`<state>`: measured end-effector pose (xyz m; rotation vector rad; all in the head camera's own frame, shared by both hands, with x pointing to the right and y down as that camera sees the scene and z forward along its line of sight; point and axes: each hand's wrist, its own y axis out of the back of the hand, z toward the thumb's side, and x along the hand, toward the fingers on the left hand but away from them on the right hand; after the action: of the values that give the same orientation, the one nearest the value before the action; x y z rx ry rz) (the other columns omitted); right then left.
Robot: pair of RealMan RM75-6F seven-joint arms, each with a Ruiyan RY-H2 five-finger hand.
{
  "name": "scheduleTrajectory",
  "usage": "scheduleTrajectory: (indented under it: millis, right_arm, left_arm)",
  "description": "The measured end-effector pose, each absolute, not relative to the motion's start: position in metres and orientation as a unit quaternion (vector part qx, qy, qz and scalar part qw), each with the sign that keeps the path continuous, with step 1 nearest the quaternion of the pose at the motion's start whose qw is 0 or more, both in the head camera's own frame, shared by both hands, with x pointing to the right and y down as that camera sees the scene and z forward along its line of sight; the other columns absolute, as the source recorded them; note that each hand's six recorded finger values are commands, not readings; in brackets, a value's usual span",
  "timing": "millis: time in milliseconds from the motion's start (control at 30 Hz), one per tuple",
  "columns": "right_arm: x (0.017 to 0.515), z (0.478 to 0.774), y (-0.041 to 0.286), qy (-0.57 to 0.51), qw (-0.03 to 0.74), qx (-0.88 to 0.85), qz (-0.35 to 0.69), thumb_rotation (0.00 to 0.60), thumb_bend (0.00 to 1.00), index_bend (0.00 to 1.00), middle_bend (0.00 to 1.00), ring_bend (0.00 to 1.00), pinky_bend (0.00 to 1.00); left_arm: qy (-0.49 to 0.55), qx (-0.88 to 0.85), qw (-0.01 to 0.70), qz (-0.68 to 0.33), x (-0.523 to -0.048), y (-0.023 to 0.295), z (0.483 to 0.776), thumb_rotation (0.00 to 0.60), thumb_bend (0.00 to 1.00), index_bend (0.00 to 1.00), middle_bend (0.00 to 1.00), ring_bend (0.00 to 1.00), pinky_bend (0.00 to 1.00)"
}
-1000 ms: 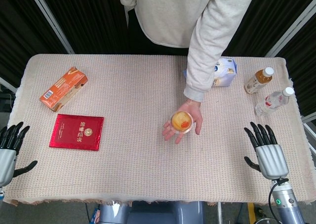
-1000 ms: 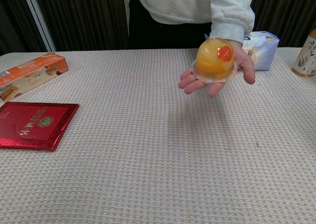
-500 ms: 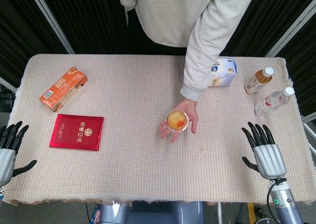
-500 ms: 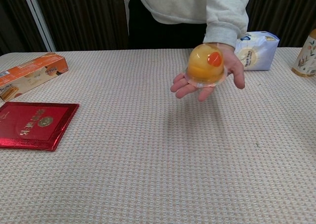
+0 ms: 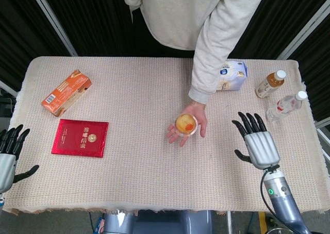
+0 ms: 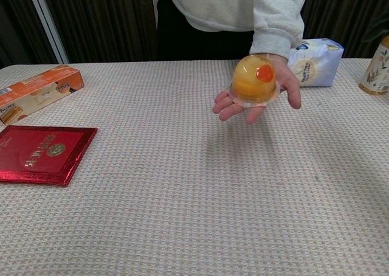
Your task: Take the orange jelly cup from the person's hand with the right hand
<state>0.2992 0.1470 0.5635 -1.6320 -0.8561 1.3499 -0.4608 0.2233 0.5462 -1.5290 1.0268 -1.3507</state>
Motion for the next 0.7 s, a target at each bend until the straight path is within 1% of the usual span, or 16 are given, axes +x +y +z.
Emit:
scheduleTrajectory:
  millis: [167, 333, 500, 700]
  right_arm:
    - [0.271, 0.564, 0.125, -0.326, 0.393, -0.662, 0.548, 0.600, 0.14, 0.16, 0.05, 0.00, 0.06]
    - [0.237, 0.572, 0.109, -0.309, 0.366, -0.679, 0.557, 0.600, 0.15, 0.18, 0.07, 0.00, 0.09]
    - [0.196, 0.584, 0.106, -0.284, 0.340, -0.700, 0.561, 0.600, 0.15, 0.18, 0.08, 0.00, 0.09]
    - [0.151, 0.595, 0.106, -0.264, 0.336, -0.712, 0.558, 0.600, 0.16, 0.19, 0.08, 0.00, 0.09]
  left_arm:
    - [0.410, -0.611, 0.412, -0.537, -0.461, 0.223, 0.546, 0.600, 0.08, 0.00, 0.00, 0.00, 0.00]
    - [0.410, -0.613, 0.409, -0.537, -0.461, 0.223, 0.547, 0.600, 0.08, 0.00, 0.00, 0.00, 0.00]
    - [0.410, -0.615, 0.407, -0.537, -0.461, 0.222, 0.547, 0.600, 0.08, 0.00, 0.00, 0.00, 0.00]
    - [0.410, -0.617, 0.405, -0.536, -0.461, 0.223, 0.547, 0.600, 0.08, 0.00, 0.00, 0.00, 0.00]
